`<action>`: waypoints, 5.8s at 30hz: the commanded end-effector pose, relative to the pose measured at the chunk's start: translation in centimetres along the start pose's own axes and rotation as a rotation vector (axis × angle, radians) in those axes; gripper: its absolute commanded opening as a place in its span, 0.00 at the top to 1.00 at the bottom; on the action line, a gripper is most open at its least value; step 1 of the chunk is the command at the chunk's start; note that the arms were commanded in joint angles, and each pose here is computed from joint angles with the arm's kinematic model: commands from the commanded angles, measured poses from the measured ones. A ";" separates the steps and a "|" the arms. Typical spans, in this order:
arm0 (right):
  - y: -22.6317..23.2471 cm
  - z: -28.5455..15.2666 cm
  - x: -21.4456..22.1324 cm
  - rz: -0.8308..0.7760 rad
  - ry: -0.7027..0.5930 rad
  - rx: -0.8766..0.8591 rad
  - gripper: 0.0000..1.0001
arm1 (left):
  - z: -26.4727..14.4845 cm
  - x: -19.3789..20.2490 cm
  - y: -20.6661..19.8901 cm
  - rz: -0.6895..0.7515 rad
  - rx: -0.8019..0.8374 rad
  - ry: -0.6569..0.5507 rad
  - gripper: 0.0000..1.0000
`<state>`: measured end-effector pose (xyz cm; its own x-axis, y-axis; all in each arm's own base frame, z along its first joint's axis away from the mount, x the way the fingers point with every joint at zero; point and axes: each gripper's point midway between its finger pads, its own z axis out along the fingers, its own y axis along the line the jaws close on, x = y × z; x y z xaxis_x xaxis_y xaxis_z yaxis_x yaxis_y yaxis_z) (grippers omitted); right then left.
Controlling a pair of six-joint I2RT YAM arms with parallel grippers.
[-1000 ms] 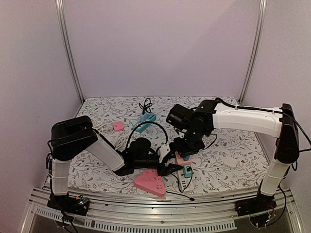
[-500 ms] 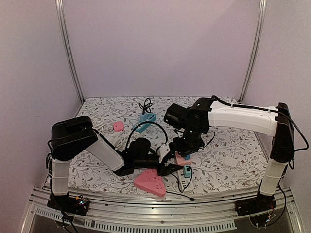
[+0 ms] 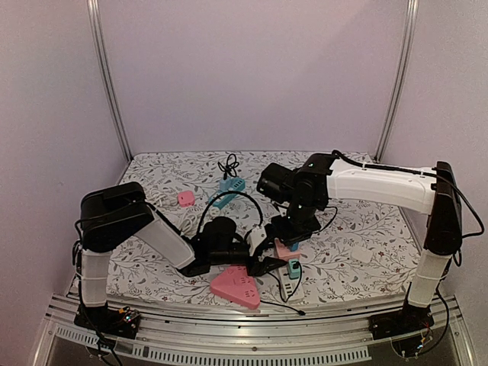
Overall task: Insert the plug
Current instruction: Insert the plug into the socket.
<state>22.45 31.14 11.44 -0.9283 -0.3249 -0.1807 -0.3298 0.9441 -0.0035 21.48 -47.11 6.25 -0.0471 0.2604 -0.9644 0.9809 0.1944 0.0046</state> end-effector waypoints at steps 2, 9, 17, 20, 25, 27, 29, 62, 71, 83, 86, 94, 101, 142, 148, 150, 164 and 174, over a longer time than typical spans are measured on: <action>-2.4 5.0 3.8 -0.068 0.161 0.147 1.00 | 0.1 -1.8 -0.9 0.054 0.039 -0.074 1.00; -2.6 5.4 3.2 -0.095 0.170 0.188 1.00 | 0.3 -2.3 -1.0 0.057 0.052 -0.090 1.00; -0.4 7.1 3.8 -0.094 0.203 0.122 1.00 | 0.6 -2.3 -0.7 0.056 0.042 -0.082 1.00; 1.3 7.2 3.6 -0.124 0.205 0.079 1.00 | 0.9 -2.2 -0.5 0.052 0.037 -0.075 1.00; 0.8 7.9 4.1 -0.113 0.217 0.092 1.00 | 1.2 -2.3 -0.3 0.052 0.023 -0.073 1.00; 0.2 8.4 4.7 -0.097 0.233 0.104 1.00 | 1.1 -2.2 -0.2 0.049 0.016 -0.072 1.00; 0.4 9.0 5.1 -0.090 0.245 0.083 1.00 | 1.1 -2.3 -0.2 0.047 0.007 -0.079 1.00; -4.3 11.3 7.5 -0.108 0.331 0.256 1.00 | 0.5 -3.1 -0.3 0.064 -0.004 -0.125 1.00; -5.3 13.4 10.4 -0.087 0.395 0.259 1.00 | 0.5 -3.1 -0.1 0.055 -0.011 -0.129 1.00; -4.8 12.9 9.7 -0.085 0.370 0.236 1.00 | 0.1 -3.7 -0.1 0.061 -0.017 -0.153 1.00; -4.6 11.8 8.4 -0.078 0.328 0.220 1.00 | -0.3 -3.8 0.0 0.065 -0.031 -0.159 1.00; -5.0 10.0 6.5 -0.069 0.271 0.230 1.00 | -0.8 -4.3 -0.3 0.088 -0.032 -0.179 0.92; -6.0 8.4 5.0 -0.095 0.236 0.268 1.00 | -1.0 -4.0 -1.0 0.094 -0.002 -0.167 0.95; -7.9 5.1 2.9 -0.058 0.155 0.228 1.00 | -1.2 -3.6 -1.1 0.086 -0.006 -0.152 0.89; -7.7 5.1 2.8 -0.057 0.150 0.214 1.00 | -1.2 -3.6 -1.1 0.087 -0.005 -0.155 0.87; -8.1 5.1 2.9 -0.051 0.152 0.222 1.00 | -1.2 -3.7 -1.1 0.088 -0.005 -0.157 0.86; -9.0 4.4 2.4 -0.083 0.155 0.281 1.00 | -1.3 -3.8 -1.4 0.097 0.006 -0.162 0.82; -9.8 3.9 2.2 -0.076 0.147 0.320 1.00 | -1.2 -3.8 -1.4 0.099 0.011 -0.161 0.83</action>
<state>23.13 31.30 10.99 -0.9077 -0.3667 -0.2041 -0.3876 0.9189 0.0729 22.15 -46.66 6.34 -0.0414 0.2170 -0.9753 0.9663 0.2571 0.0162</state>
